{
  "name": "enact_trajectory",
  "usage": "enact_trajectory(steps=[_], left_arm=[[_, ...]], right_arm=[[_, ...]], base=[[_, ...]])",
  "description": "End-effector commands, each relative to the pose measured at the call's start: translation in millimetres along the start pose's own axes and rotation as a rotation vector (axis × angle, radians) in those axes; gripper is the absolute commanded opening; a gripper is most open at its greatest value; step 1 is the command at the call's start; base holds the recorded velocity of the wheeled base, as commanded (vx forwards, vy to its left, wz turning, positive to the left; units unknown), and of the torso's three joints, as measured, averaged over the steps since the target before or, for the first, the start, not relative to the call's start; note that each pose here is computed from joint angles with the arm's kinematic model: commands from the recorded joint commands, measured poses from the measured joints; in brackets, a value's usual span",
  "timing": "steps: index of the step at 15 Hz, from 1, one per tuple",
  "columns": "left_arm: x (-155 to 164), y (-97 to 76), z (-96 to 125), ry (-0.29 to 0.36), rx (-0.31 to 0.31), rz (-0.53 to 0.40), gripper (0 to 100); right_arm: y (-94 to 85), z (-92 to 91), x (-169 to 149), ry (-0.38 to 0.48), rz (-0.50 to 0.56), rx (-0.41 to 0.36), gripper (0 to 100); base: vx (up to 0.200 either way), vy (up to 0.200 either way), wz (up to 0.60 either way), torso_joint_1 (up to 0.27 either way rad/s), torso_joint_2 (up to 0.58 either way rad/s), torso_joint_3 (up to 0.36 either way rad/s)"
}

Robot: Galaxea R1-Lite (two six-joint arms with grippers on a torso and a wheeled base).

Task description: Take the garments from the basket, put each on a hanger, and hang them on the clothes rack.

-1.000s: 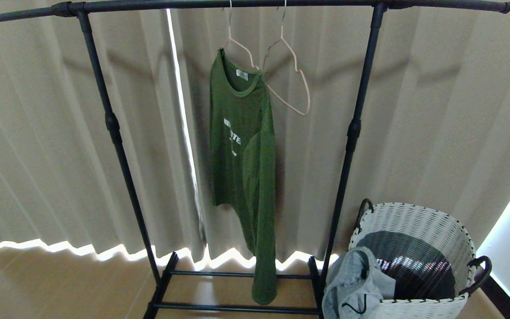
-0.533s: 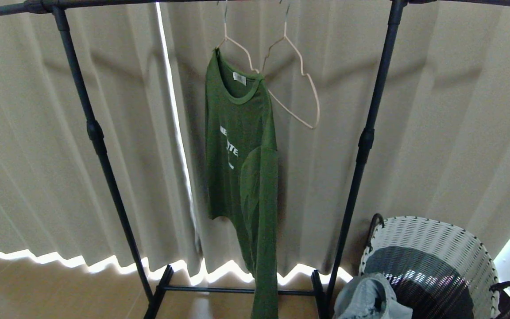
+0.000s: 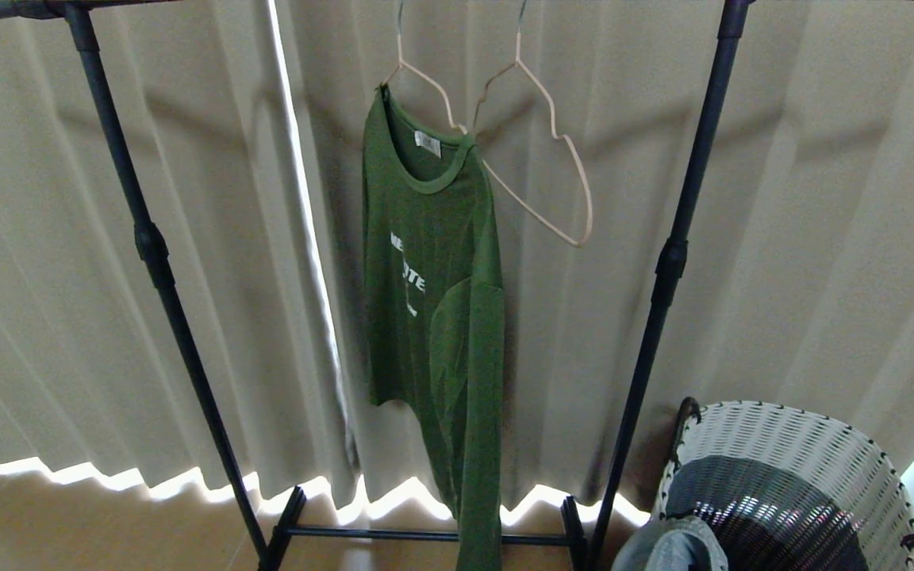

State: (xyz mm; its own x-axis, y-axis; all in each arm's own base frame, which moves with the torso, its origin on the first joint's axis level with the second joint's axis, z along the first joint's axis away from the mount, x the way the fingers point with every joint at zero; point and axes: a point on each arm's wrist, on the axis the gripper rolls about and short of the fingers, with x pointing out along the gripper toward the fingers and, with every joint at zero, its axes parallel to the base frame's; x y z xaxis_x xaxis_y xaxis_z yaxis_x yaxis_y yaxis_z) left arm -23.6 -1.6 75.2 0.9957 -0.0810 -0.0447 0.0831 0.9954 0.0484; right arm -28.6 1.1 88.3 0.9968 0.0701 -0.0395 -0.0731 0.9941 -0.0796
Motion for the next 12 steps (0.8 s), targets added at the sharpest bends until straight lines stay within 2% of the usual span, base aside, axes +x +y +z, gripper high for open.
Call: enact_trajectory(steps=[1, 2, 3, 4, 6, 7, 8, 10, 11, 12], left_arm=[[0, 0.0, 0, 0.000, 0.000, 0.001, 100], [0, 0.1, 0, 0.000, -0.001, 0.006, 100], [0, 0.1, 0, 0.000, -0.003, 0.004, 100], [0, 0.1, 0, 0.000, -0.009, 0.004, 100], [0, 0.1, 0, 0.000, -0.014, 0.004, 100], [0, 0.1, 0, 0.000, -0.020, 0.004, 100], [0, 0.1, 0, 0.000, -0.023, 0.004, 100], [0, 0.1, 0, -0.002, -0.030, 0.004, 100], [0, 0.1, 0, -0.002, -0.030, 0.004, 100], [0, 0.1, 0, -0.002, -0.032, 0.004, 100]], right_arm=[[-4.9, 40.4, 7, 0.055, 0.069, 0.003, 100], [-5.9, 48.8, 15, 0.105, 0.090, 0.000, 100], [-6.3, 57.5, 28, 0.196, 0.112, -0.007, 100], [-5.7, 64.3, 56, 0.361, 0.130, -0.009, 100], [-3.6, 58.4, 98, 0.588, 0.146, -0.010, 100], [-2.4, 53.7, 116, 0.670, 0.159, -0.023, 100], [-1.8, 50.2, 125, 0.705, 0.170, -0.043, 100], [0.6, 37.7, 156, 0.767, 0.231, -0.170, 100], [2.0, 33.8, 161, 0.782, 0.251, -0.204, 100], [7.5, 23.8, 168, 0.833, 0.311, -0.250, 100]], base=[[0.000, 0.000, 0.00, 0.000, 0.00, 0.000], [0.000, 0.000, 0.00, 0.000, 0.00, 0.000], [0.000, 0.000, 0.00, 0.000, 0.00, 0.000], [0.000, 0.000, 0.00, 0.000, 0.00, 0.000], [0.000, 0.000, 0.00, 0.000, 0.00, 0.000], [0.000, 0.000, 0.00, 0.000, 0.00, 0.000], [0.000, 0.000, 0.00, 0.000, 0.00, 0.000], [0.000, 0.000, 0.00, 0.000, 0.00, 0.000], [0.000, 0.000, 0.00, 0.000, 0.00, 0.000], [0.000, 0.000, 0.00, 0.000, 0.00, 0.000]])
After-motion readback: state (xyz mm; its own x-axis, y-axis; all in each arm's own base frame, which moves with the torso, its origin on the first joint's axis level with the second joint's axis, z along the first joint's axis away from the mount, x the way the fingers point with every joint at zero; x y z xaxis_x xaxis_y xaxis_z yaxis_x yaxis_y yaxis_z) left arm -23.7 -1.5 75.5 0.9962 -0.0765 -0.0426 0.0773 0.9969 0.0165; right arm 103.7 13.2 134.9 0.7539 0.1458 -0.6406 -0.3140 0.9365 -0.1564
